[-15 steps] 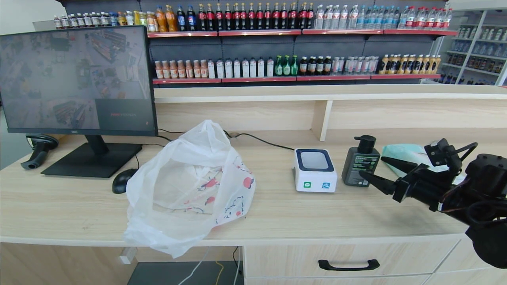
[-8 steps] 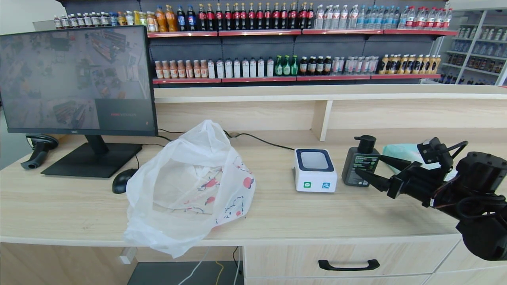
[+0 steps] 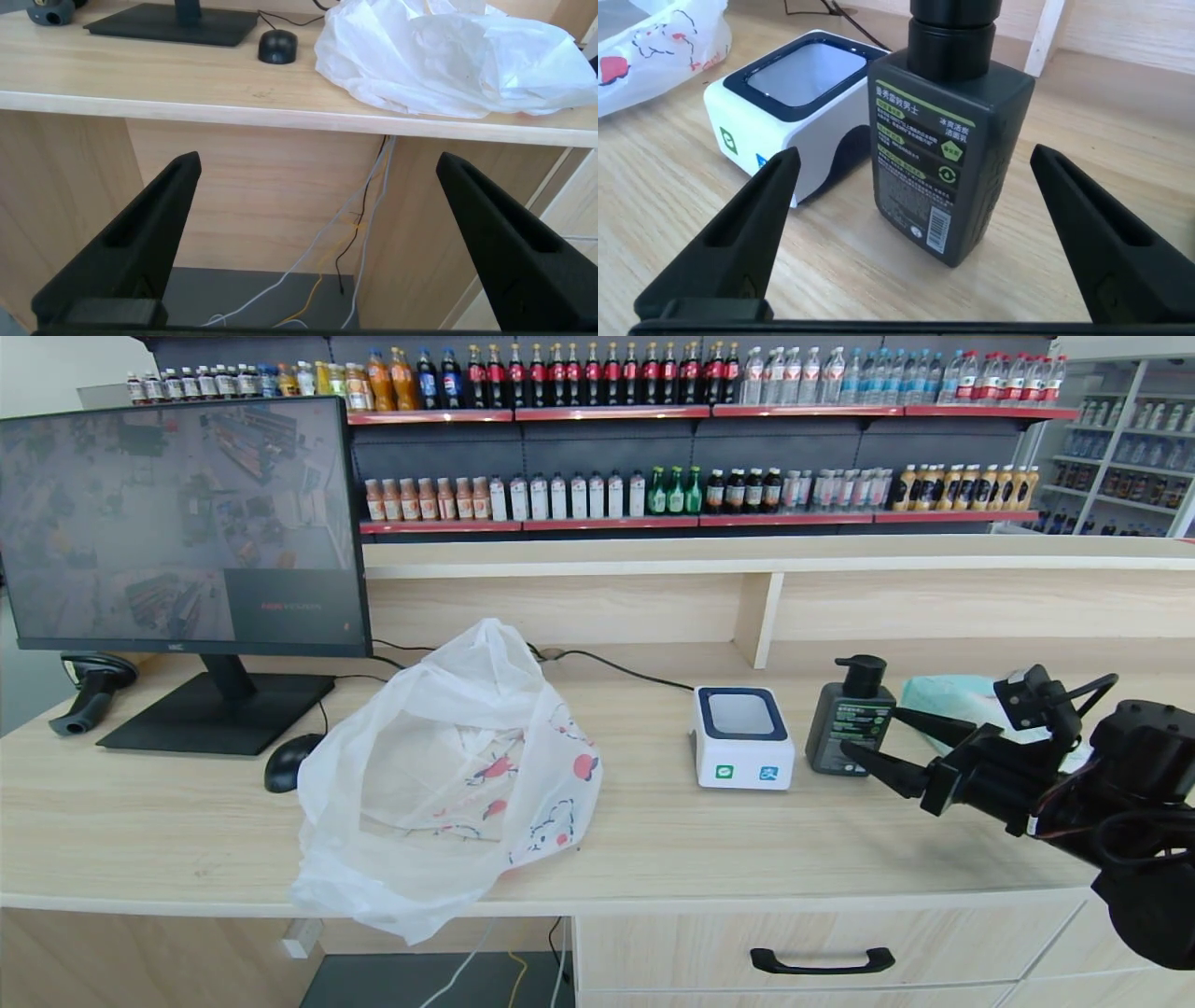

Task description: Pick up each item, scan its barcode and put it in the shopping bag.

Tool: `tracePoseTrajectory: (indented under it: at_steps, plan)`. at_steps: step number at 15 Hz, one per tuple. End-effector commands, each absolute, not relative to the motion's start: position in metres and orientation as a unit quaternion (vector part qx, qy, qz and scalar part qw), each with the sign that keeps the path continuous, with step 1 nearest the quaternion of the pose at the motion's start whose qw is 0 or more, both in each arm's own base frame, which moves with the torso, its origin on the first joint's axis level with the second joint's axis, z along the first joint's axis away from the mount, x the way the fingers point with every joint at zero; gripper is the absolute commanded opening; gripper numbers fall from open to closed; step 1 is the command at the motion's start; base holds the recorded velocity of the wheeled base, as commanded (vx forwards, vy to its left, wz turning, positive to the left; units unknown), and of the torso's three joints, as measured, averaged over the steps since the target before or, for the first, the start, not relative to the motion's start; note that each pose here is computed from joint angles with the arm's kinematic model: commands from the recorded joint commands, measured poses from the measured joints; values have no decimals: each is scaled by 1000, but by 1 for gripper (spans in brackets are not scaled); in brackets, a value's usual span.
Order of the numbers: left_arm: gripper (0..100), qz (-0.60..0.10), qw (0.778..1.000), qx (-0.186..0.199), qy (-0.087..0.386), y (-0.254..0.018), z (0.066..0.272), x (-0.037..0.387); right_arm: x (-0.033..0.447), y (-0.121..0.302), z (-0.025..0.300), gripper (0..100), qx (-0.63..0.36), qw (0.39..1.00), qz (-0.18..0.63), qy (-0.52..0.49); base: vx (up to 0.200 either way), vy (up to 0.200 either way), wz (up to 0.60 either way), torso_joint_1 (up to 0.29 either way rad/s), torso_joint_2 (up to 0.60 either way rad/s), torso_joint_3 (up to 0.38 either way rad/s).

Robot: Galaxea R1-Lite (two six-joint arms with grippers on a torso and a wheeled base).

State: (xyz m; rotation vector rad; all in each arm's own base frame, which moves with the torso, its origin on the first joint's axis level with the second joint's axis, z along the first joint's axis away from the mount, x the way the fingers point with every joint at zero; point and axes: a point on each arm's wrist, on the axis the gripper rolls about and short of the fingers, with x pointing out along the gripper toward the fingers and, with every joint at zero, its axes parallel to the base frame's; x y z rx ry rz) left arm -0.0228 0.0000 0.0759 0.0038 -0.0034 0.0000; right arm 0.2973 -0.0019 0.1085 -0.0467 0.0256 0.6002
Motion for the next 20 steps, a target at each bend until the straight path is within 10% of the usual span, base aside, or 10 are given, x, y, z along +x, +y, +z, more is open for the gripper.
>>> tracePoseTrajectory:
  at_steps: [1, 20]
  plan:
    - [100, 0, 1000, 2, -2, 0, 76, -23, 291, 4, 112, 100, -23, 952, 305, 11, 0, 0, 0, 0, 0, 0]
    - [100, 0, 1000, 2, -2, 0, 76, -23, 316, 0, 111, 100, -29, 954, 298, -6, 0, 0, 0, 0, 0, 0]
